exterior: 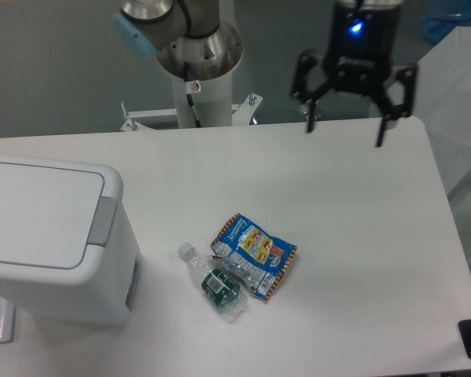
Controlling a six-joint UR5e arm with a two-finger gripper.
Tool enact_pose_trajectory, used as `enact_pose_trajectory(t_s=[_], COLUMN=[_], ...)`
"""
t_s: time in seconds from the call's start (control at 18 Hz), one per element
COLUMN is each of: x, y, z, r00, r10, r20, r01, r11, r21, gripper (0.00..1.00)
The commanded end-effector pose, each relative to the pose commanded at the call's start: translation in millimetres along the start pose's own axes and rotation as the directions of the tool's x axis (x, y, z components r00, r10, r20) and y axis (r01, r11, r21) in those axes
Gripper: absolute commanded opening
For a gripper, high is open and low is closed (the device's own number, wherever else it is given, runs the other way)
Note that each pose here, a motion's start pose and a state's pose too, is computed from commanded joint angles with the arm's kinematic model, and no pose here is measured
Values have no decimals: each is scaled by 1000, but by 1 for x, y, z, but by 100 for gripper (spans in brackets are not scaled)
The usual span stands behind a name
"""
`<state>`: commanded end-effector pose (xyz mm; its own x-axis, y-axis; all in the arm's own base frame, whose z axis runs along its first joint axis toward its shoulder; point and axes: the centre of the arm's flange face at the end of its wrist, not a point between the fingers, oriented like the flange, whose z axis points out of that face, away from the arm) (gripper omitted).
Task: Open the trash can
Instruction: 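Move the gripper over to the grey tab on the trash can lid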
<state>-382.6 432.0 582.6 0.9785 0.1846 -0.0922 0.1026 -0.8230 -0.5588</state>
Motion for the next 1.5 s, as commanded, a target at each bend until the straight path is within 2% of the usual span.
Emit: enact_pose_trajectory(t_s=[0.17,0.28,0.44,0.72,0.83,1.0,1.22,1.39,1.5], x=[36,60,88,118,131,137,147,148,148], y=[-16,-25,-37,-46,-49,-49,-44,-43,-42], z=[11,22,38,64,77,93,110,115,117], r00=[995,983,971,932,925,897,894,880,877], r10=[-84,-165,-218,-336,-347,-413,-415,-445,-451], r20=[-47,-76,-100,-135,-153,-157,-167,-165,-164], r01=[84,165,219,333,340,400,394,422,426], r11=[996,986,976,942,938,910,908,893,890], r21=[-2,-11,-2,-51,-74,-111,-146,-159,-164], gripper=[100,100,100,100,100,100,100,100,100])
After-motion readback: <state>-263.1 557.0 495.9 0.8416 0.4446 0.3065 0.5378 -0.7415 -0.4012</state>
